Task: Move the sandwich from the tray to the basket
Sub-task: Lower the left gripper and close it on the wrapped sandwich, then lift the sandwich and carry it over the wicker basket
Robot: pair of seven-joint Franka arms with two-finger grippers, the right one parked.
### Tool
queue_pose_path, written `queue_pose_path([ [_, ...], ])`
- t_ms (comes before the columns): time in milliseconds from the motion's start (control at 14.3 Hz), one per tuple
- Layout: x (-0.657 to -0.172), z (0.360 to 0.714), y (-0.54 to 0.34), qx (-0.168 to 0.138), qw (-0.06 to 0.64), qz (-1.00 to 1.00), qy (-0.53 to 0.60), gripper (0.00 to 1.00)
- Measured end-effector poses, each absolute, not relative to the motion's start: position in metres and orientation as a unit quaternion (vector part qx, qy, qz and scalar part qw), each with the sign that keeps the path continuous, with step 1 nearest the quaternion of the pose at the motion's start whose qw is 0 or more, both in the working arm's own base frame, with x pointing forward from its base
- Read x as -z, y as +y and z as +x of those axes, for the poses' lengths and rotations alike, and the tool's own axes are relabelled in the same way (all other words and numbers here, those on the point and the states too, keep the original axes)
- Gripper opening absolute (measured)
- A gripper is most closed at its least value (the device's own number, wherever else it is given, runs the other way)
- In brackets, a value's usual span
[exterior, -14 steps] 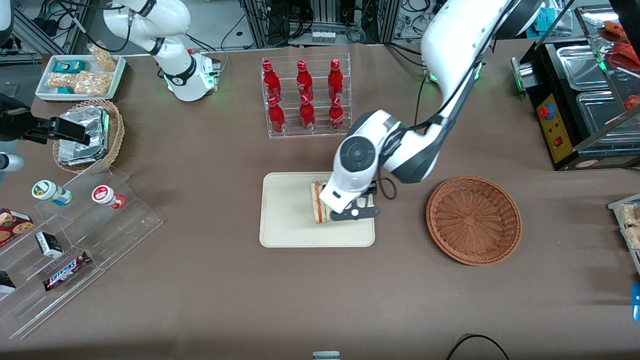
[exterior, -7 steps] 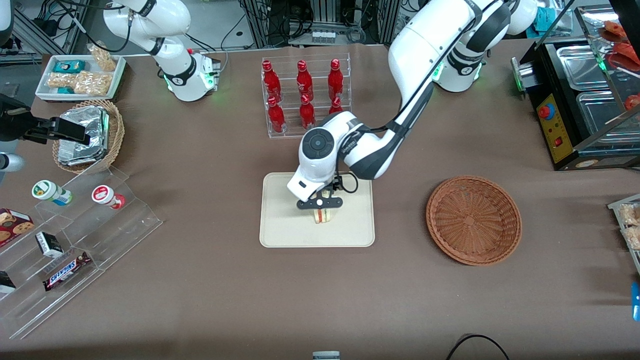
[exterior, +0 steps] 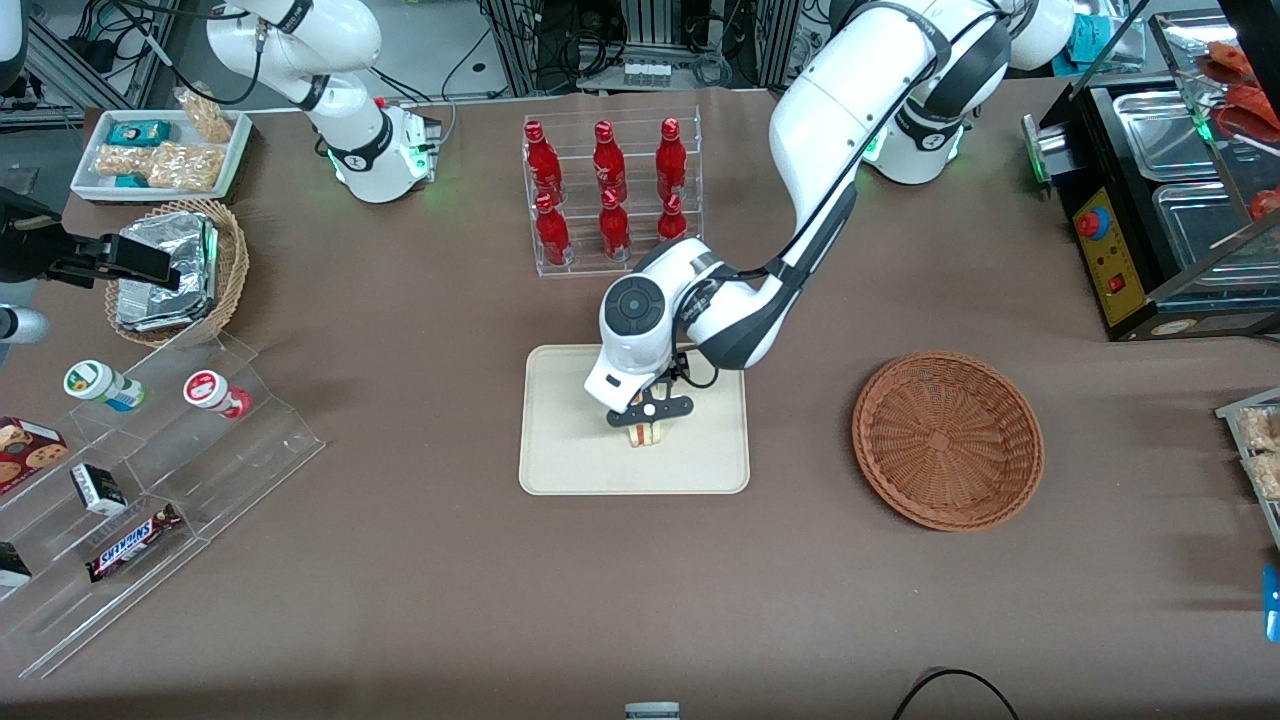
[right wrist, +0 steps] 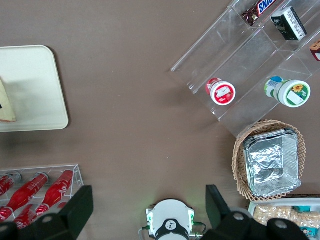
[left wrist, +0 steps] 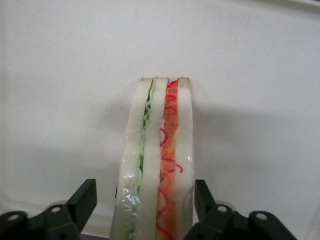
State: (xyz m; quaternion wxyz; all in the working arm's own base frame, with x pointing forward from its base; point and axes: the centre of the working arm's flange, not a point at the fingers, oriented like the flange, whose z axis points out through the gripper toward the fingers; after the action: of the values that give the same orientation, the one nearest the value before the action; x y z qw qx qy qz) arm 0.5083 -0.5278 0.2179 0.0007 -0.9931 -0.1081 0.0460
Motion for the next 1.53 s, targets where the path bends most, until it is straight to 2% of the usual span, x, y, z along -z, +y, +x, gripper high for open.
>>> queue_pose_path([
  [209,-0.211,0.508,-0.527,-0.049,0.006,-0.985,-0.164,0.49],
  [488,-0.215,0.513,-0.525,-0.045,0.004,-0.982,-0.186,0.22],
  [767,-0.255,0.567,-0.475,-0.030,-0.004,-0.974,-0.223,0.17],
  [977,-0.322,0.614,-0.392,-0.030,0.010,-0.966,-0.258,0.16],
  [1116,-0.352,0.631,-0.317,-0.031,0.019,-0.958,-0.286,0.16],
  [1326,-0.357,0.637,-0.203,-0.048,0.036,-0.957,-0.283,0.16],
  [1535,-0.339,0.641,-0.115,-0.067,0.040,-0.955,-0.286,0.16],
])
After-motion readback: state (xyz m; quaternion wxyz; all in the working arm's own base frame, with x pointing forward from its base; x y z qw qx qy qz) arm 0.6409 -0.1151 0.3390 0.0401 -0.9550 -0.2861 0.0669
